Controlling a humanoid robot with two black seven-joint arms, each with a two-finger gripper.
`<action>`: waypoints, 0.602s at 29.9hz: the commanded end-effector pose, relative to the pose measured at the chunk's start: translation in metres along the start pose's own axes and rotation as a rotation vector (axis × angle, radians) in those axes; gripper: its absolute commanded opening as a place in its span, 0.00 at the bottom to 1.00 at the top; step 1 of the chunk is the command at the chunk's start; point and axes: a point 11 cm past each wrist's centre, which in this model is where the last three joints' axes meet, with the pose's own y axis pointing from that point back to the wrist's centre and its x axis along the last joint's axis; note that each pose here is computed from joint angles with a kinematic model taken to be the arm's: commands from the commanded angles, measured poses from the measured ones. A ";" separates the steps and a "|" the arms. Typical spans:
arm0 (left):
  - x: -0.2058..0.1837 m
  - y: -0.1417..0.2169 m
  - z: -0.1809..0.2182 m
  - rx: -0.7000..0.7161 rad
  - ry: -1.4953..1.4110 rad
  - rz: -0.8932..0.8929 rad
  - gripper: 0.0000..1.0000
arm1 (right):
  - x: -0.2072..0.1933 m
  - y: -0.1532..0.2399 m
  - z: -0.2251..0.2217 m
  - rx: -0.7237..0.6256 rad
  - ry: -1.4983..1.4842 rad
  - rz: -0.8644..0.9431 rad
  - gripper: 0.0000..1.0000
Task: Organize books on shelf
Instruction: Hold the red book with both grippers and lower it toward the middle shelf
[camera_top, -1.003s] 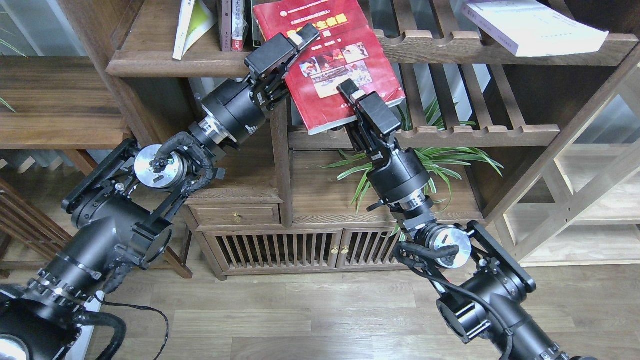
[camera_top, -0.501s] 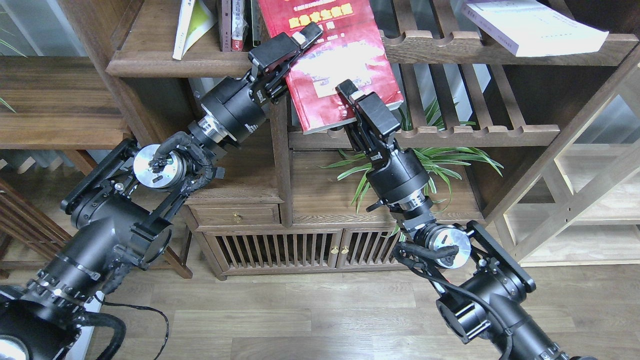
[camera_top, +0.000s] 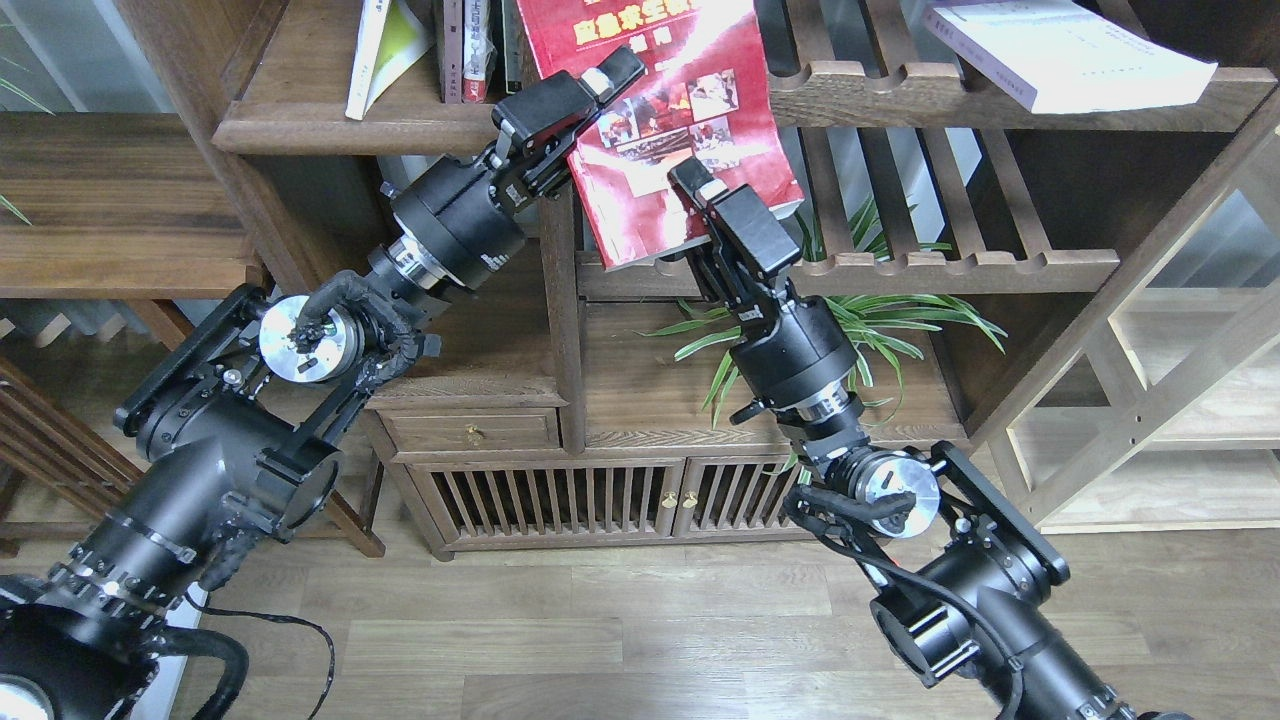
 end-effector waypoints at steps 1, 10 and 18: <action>0.001 0.002 0.002 0.004 -0.007 0.005 0.02 | 0.000 -0.001 -0.004 0.010 0.013 -0.001 0.26; 0.001 0.004 0.004 0.002 -0.012 0.009 0.02 | -0.005 -0.004 -0.017 0.037 0.032 -0.015 0.39; 0.002 0.011 0.013 0.005 -0.044 0.032 0.03 | -0.005 -0.004 -0.020 0.043 0.048 -0.015 0.46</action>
